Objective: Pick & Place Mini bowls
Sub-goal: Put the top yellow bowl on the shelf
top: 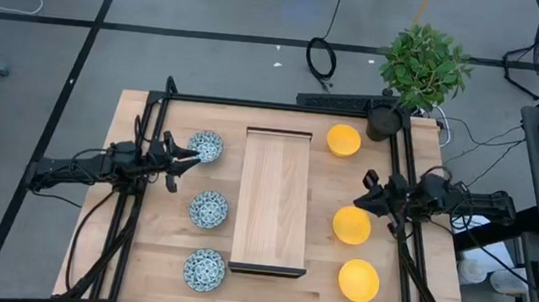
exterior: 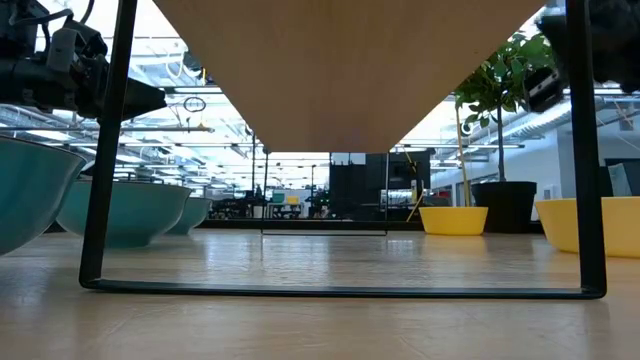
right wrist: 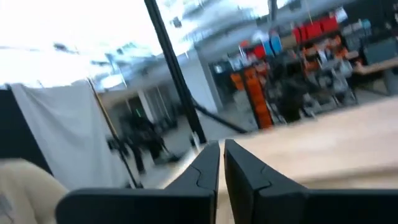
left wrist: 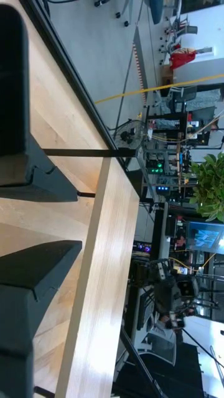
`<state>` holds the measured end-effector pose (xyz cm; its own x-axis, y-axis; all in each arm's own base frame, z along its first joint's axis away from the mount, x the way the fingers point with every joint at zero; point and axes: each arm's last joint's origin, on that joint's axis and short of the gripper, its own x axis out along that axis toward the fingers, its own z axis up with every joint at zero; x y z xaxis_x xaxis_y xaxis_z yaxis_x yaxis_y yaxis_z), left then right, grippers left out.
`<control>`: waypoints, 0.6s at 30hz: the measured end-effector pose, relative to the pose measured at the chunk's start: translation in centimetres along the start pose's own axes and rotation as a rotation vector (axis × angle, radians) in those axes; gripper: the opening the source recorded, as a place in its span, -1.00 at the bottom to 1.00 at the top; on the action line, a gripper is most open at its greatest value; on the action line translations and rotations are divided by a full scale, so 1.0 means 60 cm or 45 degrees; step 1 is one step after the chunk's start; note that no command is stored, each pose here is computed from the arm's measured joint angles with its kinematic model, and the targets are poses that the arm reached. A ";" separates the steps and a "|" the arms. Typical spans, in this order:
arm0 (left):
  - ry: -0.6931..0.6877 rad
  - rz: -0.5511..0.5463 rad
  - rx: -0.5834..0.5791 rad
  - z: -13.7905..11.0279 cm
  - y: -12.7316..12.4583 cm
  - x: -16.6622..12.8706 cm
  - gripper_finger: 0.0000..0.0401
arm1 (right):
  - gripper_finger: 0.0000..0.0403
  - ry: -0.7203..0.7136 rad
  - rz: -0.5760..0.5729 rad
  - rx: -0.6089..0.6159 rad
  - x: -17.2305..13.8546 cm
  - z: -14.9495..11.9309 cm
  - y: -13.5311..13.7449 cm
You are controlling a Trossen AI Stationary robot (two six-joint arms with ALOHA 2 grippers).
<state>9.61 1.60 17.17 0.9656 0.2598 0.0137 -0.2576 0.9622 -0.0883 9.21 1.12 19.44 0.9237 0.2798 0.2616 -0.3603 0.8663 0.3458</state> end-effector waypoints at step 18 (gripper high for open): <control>0.000 0.000 0.000 0.000 0.000 0.000 -0.44 | -0.42 0.010 -0.727 -0.262 0.029 0.065 -0.008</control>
<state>9.61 1.60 17.17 0.9655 0.2602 0.0139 -0.2580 0.9621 -0.0884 10.51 -0.43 23.25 0.9649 -0.2504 0.0795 0.2242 0.9425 0.2480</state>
